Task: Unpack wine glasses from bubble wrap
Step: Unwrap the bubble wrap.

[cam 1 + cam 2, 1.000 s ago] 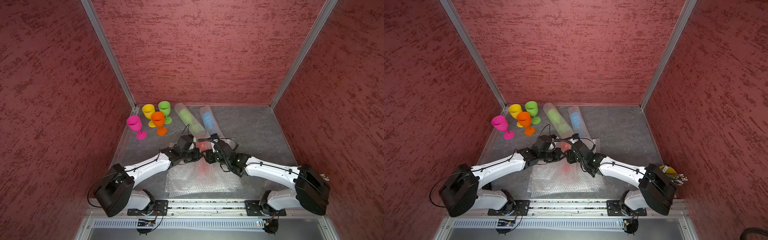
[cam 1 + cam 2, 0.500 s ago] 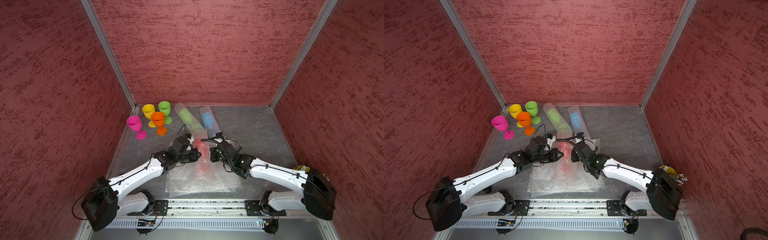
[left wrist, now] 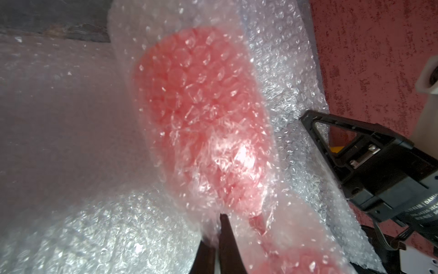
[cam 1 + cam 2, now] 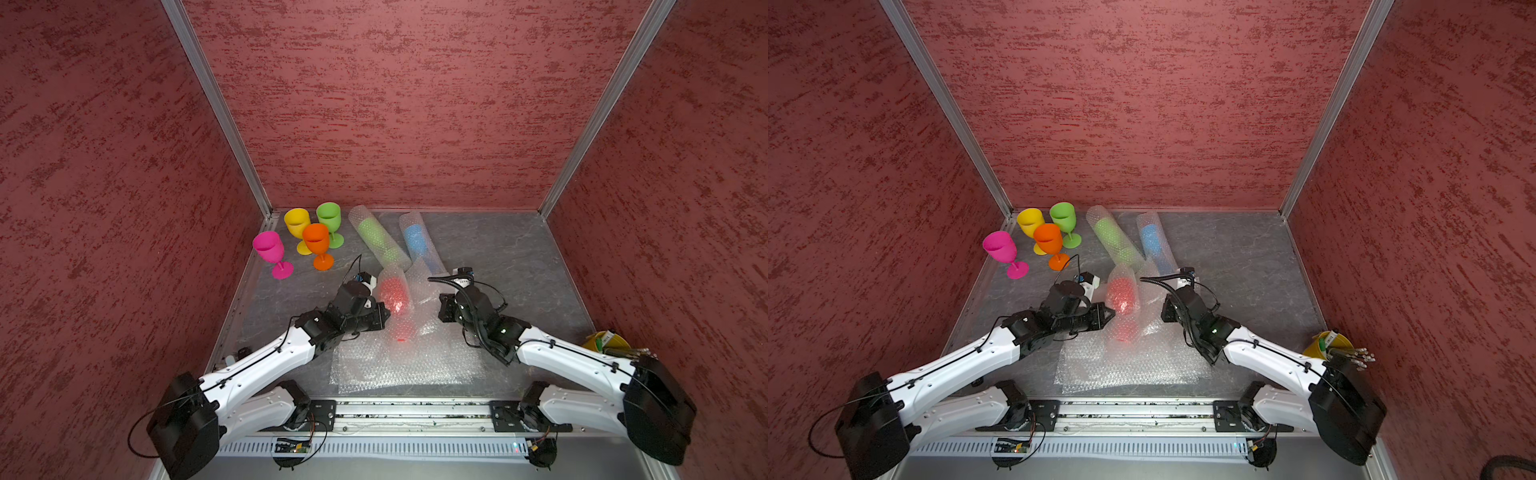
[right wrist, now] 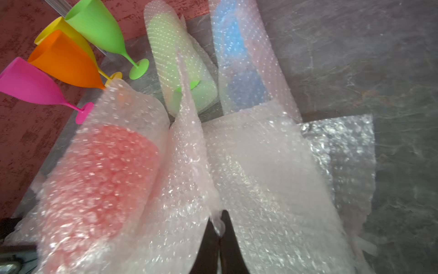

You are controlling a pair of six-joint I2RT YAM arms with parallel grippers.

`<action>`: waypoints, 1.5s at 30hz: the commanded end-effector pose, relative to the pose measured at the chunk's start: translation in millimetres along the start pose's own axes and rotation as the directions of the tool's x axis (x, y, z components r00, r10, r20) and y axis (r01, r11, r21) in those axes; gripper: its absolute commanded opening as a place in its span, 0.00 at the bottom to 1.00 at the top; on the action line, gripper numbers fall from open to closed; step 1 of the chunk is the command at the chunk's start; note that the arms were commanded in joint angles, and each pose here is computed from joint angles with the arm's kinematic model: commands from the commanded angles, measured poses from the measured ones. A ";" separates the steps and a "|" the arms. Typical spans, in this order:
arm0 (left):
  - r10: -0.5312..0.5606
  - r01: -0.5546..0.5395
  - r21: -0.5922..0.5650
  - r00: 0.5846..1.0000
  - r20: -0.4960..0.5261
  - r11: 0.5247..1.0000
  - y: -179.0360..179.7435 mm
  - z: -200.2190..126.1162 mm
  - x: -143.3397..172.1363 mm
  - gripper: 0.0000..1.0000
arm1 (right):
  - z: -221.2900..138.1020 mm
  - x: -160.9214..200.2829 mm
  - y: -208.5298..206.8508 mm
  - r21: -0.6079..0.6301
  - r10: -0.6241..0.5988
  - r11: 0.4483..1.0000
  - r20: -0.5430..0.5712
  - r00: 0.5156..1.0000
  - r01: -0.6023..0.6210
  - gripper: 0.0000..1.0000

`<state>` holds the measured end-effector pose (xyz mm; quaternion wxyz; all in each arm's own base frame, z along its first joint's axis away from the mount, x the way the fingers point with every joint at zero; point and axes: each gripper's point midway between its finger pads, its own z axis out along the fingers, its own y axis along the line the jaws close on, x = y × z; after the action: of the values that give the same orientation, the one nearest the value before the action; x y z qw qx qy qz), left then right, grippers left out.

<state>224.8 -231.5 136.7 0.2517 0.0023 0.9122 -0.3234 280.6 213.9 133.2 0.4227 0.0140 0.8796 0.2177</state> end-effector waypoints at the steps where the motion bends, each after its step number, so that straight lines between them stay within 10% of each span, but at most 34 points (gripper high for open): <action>1: 0.027 -0.026 -0.043 0.999 0.017 0.999 12.3 -1.6 1.9 0.00 | -2.5 -9.3 -8.2 0.022 0.041 0.999 0.055 0.998 -0.042 0.00; 15: 0.089 -0.080 -0.092 0.991 0.099 0.993 28.8 29.3 10.9 0.06 | -2.0 13.9 -31.2 0.069 0.037 0.997 0.021 0.999 -0.038 0.00; 18: 0.069 -0.060 -0.120 0.995 0.068 0.991 36.7 36.2 17.6 0.35 | 4.9 24.7 -32.9 0.074 0.022 0.997 -0.024 0.999 -0.020 0.04; 25: 0.033 -0.020 -0.177 0.997 0.071 0.984 47.8 25.8 15.8 0.67 | 15.7 31.4 -33.0 0.090 0.011 0.996 -0.078 0.997 -0.004 0.09; 38: 0.013 0.003 -0.176 0.996 0.093 0.984 40.5 -6.1 -4.2 0.74 | -13.4 17.2 -32.4 0.094 0.201 0.976 -0.048 0.978 -0.196 0.00; 45: 0.209 -0.209 -0.235 0.978 -0.025 0.949 5.3 -8.5 -3.4 0.71 | -8.2 21.8 -43.8 0.149 0.219 0.966 -0.047 0.975 -0.210 0.09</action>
<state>230.2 -218.1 134.3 0.2862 0.0193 0.9318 -0.2222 267.8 186.1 111.2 0.3713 0.1042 0.8973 0.2149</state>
